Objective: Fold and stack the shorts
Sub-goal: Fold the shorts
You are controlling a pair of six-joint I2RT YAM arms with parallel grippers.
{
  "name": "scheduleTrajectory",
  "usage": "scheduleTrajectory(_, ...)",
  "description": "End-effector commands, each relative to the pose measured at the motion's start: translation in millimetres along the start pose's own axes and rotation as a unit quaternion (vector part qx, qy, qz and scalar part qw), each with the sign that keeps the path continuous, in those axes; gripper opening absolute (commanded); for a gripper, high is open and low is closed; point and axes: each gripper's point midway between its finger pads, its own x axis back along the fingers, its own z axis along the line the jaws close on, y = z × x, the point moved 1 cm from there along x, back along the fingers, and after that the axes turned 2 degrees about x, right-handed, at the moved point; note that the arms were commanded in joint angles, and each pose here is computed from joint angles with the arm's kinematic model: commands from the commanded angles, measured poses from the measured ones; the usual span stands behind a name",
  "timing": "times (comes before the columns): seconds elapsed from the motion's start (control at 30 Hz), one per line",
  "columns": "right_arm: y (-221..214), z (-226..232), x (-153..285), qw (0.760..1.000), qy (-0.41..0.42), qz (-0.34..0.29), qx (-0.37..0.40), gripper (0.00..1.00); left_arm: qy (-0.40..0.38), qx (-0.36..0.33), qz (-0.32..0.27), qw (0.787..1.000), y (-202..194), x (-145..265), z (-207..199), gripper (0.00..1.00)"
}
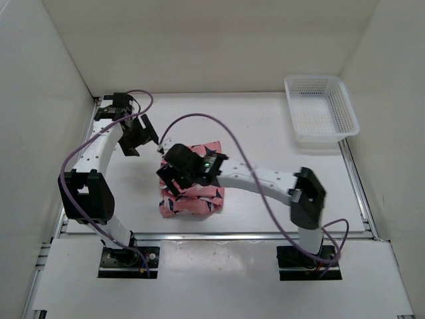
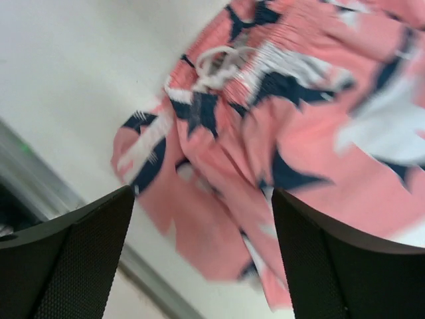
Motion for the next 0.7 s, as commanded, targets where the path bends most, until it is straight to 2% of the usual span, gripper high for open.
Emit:
scheduleTrajectory(0.0, 40.9, -47.0, 75.5, 0.991, -0.021, -0.108, -0.072, 0.84, 0.0, -0.048, 0.001, 0.999, -21.8, 8.4, -7.7, 0.91)
scheduleTrajectory(0.03, 34.2, -56.0, 79.4, 0.989, -0.026, -0.106, -0.102, 0.79, 0.001, -0.061, 0.005, 0.998, -29.3, 4.1, -12.5, 0.88)
scheduleTrajectory(0.07, 26.4, -66.4, 81.3, 0.986, -0.034, -0.103, -0.125, 0.58, 0.008, -0.067, 0.022, 0.997, -42.1, -3.1, -9.0, 0.85)
scheduleTrajectory(0.1, 8.6, -86.2, 82.3, 0.983, -0.042, -0.089, -0.154, 0.45, 0.0, -0.07, 0.015, 0.997, -44.0, -5.1, -13.7, 0.8)
scheduleTrajectory(0.13, -0.3, -91.7, 80.5, 0.978, -0.038, -0.079, -0.187, 0.34, -0.003, -0.08, 0.022, 0.997, -53.9, -9.4, -19.6, 0.7)
scheduleTrajectory(0.17, -9.9, -98.9, 75.2, 0.975, -0.039, -0.066, -0.208, 0.19, -0.003, -0.078, 0.034, 0.996, -65.0, -16.3, -20.2, 0.65)
scheduleTrajectory(0.2, -20.6, -112.4, 68.8, 0.971, -0.041, -0.053, -0.231, 0.15, -0.014, -0.082, 0.033, 0.996, -69.2, -19.8, -27.6, 0.61)
scheduleTrajectory(0.3, -30.7, -110.8, 49.3, 0.965, -0.007, -0.022, -0.261, 0.1, 0.001, -0.087, 0.045, 0.995, -81.5, -40.9, -35.8, 0.45)
scheduleTrajectory(0.4, -34.3, -109.5, 21.2, 0.964, 0.008, -0.01, -0.265, 0.1, 0.034, -0.083, 0.053, 0.995, -79.7, -67.5, -29.2, 0.34)
scheduleTrajectory(0.43, -40.1, -108.0, 11.1, 0.964, 0.012, -0.002, -0.265, 0.08, 0.053, -0.084, 0.043, 0.994, -73.4, -72.9, -25.5, 0.34)
scheduleTrajectory(0.53, -65.9, -116.9, -35.9, 0.961, -0.002, 0.05, -0.271, 0.06, 0.089, -0.091, 0.066, 0.99, -77.4, -107.6, -19.8, 0.32)
scheduleTrajectory(0.67, -88.0, -132.9, -62.5, 0.948, -0.043, 0.087, -0.302, 0.01, 0.103, -0.111, 0.08, 0.985, -80.3, -127.0, -22.7, 0.32)
